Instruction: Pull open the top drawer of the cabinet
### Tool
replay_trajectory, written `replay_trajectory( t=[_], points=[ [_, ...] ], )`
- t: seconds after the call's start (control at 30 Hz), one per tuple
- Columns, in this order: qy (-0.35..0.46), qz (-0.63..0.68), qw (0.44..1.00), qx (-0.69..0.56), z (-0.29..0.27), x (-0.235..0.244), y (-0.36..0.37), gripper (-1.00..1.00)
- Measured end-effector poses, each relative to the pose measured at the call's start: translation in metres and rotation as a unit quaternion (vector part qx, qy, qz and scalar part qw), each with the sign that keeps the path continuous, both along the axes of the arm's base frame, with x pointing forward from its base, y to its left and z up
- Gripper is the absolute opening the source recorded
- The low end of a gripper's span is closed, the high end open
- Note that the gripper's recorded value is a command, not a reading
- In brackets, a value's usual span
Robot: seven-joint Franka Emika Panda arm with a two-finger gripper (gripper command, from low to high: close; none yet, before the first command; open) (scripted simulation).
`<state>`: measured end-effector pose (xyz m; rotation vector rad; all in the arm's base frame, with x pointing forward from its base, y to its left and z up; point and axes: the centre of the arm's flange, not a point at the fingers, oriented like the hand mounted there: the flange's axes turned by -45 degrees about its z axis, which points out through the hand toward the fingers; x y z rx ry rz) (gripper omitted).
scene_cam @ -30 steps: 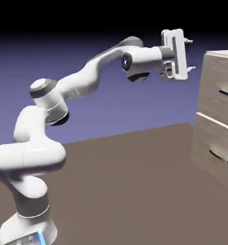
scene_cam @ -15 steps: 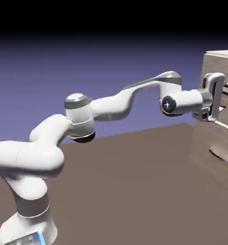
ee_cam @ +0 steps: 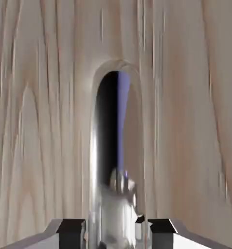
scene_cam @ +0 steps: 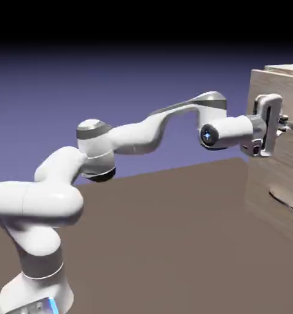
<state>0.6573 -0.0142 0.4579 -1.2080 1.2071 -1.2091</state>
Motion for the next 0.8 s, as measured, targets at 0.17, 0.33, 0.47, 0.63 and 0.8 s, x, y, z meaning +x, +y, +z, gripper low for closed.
replay_trajectory(
  t=[0.17,0.33,0.47,0.63,0.8],
  points=[
    [0.000,0.000,1.000,0.000,0.000,-0.044,0.000,-1.00],
    [0.000,0.000,1.000,0.000,0.000,-0.092,0.000,-1.00],
    [0.000,0.000,1.000,0.000,0.000,-0.134,0.000,-1.00],
    [0.000,0.000,1.000,0.000,0.000,-0.190,0.000,-1.00],
    [0.001,0.000,1.000,-0.001,0.000,-0.223,0.000,1.00]
  ],
)
